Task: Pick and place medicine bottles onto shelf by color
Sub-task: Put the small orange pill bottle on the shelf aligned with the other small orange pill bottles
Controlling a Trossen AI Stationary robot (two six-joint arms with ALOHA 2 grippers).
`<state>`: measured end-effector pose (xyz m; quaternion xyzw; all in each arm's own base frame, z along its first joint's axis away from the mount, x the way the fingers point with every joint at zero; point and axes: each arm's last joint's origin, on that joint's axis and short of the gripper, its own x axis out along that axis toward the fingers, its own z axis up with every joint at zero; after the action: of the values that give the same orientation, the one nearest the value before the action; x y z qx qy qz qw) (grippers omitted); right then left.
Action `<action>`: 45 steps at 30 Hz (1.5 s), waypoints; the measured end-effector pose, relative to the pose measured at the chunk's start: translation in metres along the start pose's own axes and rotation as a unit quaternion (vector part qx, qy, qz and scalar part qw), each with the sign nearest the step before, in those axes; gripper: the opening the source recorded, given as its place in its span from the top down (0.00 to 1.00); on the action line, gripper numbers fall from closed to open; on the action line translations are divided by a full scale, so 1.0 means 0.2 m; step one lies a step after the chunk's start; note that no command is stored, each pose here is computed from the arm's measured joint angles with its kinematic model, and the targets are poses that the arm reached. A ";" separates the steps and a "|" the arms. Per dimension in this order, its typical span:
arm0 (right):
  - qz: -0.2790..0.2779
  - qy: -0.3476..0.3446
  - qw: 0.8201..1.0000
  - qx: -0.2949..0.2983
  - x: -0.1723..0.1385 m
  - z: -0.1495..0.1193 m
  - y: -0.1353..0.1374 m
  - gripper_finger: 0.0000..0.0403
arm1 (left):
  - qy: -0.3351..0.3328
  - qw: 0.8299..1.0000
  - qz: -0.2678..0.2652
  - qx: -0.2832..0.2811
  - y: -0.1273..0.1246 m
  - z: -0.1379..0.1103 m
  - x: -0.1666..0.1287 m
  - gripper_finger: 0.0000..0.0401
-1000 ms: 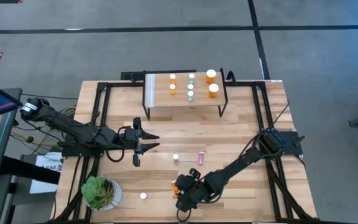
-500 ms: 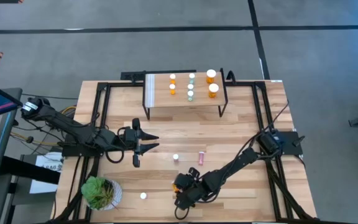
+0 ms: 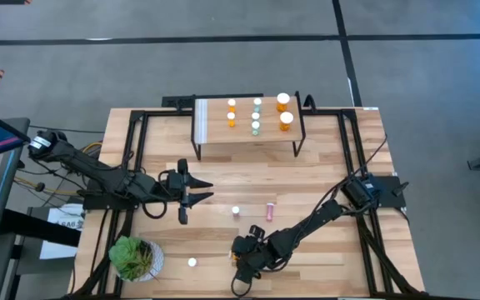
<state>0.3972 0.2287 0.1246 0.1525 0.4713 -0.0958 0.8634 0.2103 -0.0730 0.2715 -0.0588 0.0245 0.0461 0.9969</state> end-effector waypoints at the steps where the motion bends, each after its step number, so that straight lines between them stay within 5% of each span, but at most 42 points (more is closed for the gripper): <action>1: 0.002 0.005 1.000 -0.012 0.00 0.00 0.00 0.49 | 0.000 1.000 0.000 0.000 0.00 0.00 0.00 0.73; 6: 0.013 0.021 0.997 -0.067 0.00 -0.01 0.00 0.53 | 0.002 1.000 0.000 0.001 0.00 0.00 0.00 0.73; 20: 0.012 0.031 0.996 -0.085 -0.10 0.01 -0.01 0.70 | 0.006 1.000 0.000 0.000 0.00 -0.01 0.00 0.73; 30: -0.015 -0.087 0.989 -0.119 -0.44 0.14 0.01 0.70 | 0.015 1.000 -0.011 -0.002 0.00 -0.01 0.00 0.73; 37: -0.100 -0.183 0.972 -0.112 -0.71 0.11 -0.12 0.70 | 0.024 0.997 -0.067 -0.008 -0.02 -0.02 0.01 0.73; 45: -0.033 -0.312 0.947 -0.063 -0.77 0.08 -0.37 0.70 | -0.002 0.996 -0.092 0.010 -0.07 -0.08 0.12 0.68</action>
<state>0.3045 0.1580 0.2502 0.0446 0.1885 -0.1369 0.9715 0.2344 -0.0862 0.2558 -0.0503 0.0172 -0.0463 0.9975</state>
